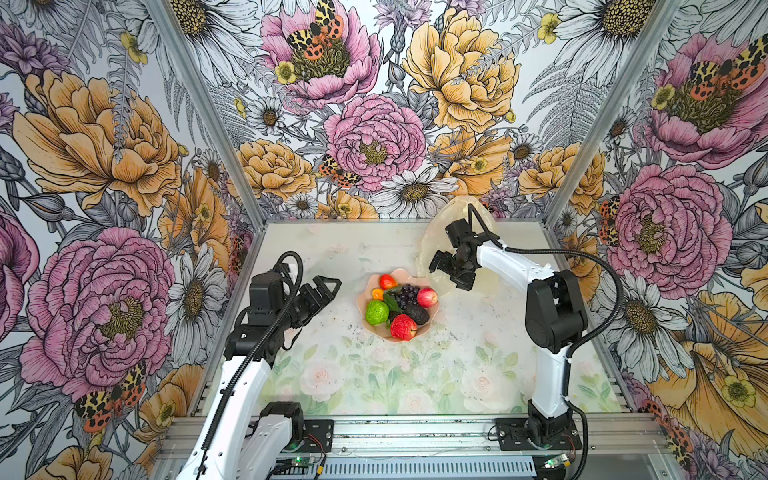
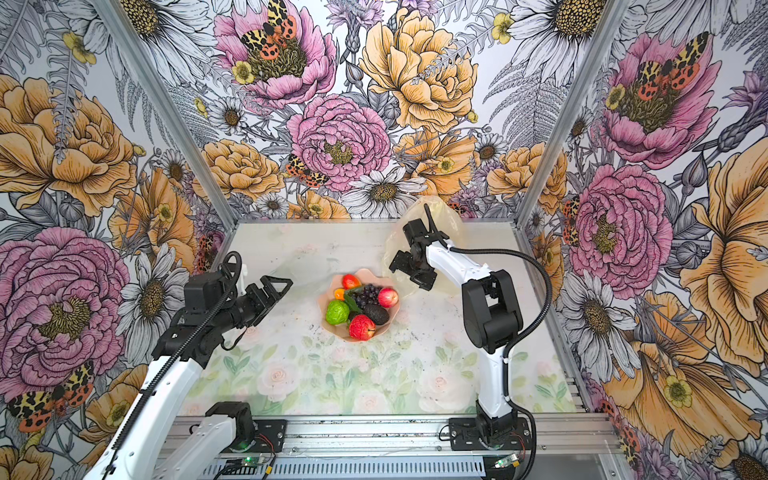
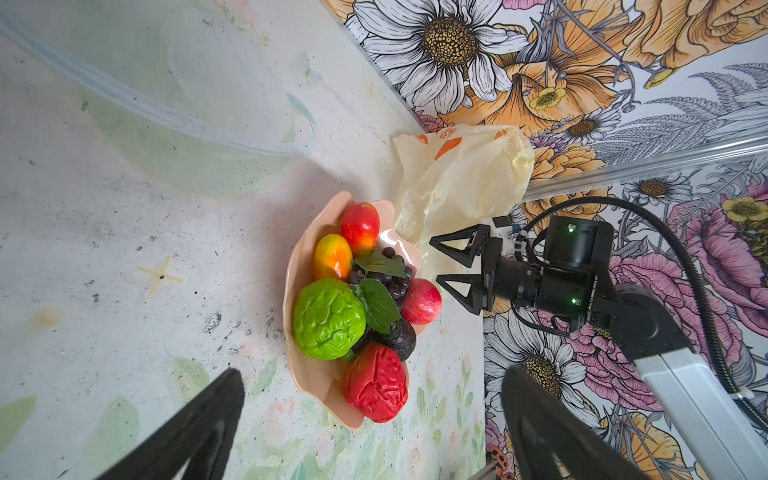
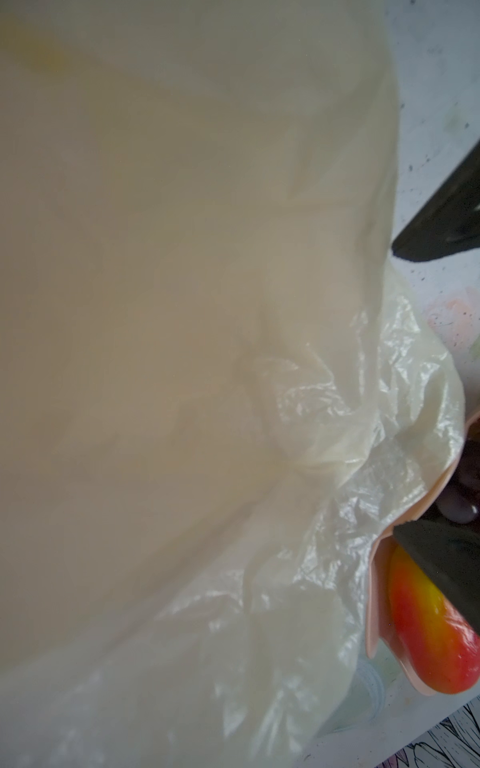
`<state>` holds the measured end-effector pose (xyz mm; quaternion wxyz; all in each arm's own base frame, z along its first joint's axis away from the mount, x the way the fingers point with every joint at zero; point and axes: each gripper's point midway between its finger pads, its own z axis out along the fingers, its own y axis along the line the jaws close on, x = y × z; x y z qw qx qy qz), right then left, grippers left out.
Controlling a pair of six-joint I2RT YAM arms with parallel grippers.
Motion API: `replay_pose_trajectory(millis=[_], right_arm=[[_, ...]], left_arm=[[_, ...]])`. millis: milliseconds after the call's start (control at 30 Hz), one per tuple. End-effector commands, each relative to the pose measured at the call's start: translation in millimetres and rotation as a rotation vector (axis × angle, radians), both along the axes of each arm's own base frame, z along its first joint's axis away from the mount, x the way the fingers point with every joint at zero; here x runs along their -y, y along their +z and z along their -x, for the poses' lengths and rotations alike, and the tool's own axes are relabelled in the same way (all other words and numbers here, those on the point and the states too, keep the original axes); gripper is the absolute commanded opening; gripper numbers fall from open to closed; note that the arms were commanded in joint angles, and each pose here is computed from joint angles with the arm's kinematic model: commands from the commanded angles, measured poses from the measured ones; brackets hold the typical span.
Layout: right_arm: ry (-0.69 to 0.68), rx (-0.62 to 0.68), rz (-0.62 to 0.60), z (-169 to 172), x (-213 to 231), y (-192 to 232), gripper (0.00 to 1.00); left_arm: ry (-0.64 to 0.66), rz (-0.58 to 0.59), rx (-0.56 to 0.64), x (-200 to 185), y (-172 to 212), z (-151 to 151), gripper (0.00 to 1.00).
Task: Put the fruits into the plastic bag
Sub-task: 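Move the right gripper toward the plastic bag while the left gripper draws back, then grasp the top of the yellowish plastic bag with the right gripper and lift it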
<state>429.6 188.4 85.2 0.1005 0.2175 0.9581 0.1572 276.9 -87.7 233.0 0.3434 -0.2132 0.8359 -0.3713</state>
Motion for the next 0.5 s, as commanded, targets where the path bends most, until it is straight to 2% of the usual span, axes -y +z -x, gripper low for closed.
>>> replay_pose_trajectory(millis=[0,233,333,467], right_arm=[[-0.049,0.023,0.006,-14.0,3.2,-13.6,0.98],[-0.083,0.026,-0.001,-20.4,4.1,-26.2,0.87],[-0.099,0.041,-0.009,-27.4,7.2,-26.2,0.74],[-0.124,0.070,-0.044,-37.9,13.4,-23.7,0.51]], left_arm=[[-0.022,-0.006,-0.012,1.8,-6.5,2.1,0.98],[-0.037,-0.020,-0.036,5.2,-15.8,1.4,0.99],[-0.036,-0.014,-0.042,5.6,-17.7,2.6,0.99],[-0.024,-0.002,-0.043,3.4,-17.1,3.3,0.98]])
